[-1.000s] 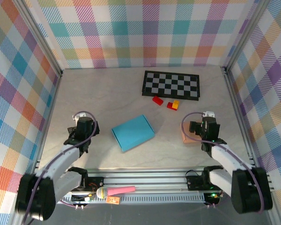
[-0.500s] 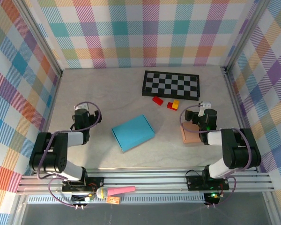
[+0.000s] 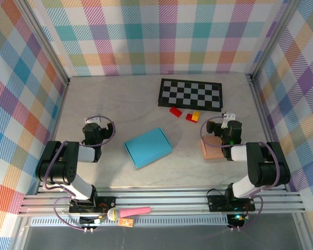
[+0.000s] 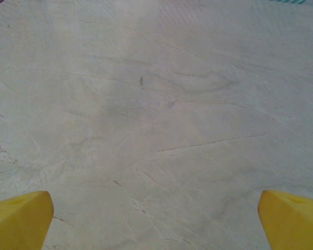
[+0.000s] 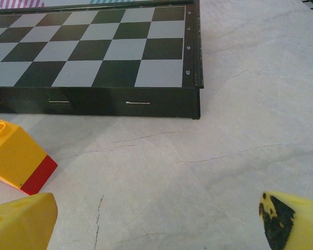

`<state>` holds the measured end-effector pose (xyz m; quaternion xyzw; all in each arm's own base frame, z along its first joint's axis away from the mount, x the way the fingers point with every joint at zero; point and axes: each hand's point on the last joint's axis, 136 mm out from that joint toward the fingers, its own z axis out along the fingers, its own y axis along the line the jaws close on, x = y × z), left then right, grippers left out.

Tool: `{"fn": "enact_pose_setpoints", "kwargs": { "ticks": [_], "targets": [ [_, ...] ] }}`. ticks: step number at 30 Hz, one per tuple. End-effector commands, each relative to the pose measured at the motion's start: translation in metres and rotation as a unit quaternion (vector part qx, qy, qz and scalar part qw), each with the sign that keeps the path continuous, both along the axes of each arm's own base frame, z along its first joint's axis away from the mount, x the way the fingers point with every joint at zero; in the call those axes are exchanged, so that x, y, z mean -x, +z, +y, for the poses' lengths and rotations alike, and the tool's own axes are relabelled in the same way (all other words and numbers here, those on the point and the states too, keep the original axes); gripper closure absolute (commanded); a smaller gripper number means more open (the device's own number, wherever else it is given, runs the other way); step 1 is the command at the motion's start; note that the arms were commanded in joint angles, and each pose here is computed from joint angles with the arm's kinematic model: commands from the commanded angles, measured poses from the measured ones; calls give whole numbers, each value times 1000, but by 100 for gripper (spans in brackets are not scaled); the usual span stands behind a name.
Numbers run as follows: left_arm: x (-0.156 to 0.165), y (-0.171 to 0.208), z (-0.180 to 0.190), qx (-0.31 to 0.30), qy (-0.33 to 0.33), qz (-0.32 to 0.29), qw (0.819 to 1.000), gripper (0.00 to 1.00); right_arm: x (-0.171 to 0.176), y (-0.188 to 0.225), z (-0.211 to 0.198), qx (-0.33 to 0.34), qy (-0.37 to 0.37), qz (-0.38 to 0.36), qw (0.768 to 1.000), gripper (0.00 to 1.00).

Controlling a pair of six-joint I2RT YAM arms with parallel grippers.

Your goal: Fold the paper box

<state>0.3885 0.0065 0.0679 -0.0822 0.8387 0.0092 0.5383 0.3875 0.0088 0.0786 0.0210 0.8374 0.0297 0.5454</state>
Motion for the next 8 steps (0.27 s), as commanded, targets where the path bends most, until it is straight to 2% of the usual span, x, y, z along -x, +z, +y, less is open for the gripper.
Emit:
{"fn": "enact_pose_setpoints", "kwargs": {
  "ticks": [1, 6, 8],
  "targets": [
    [-10, 15, -5, -18, -6, -24, 1000, 0, -11, 13, 1, 5, 2, -20, 1000, 1],
    [-9, 17, -5, -19, -5, -27, 999, 0, -9, 13, 1, 3, 3, -22, 1000, 1],
    [2, 23, 5, -15, 28, -60, 998, 0, 1, 17, -4, 11, -19, -51, 998, 1]
  ]
}}
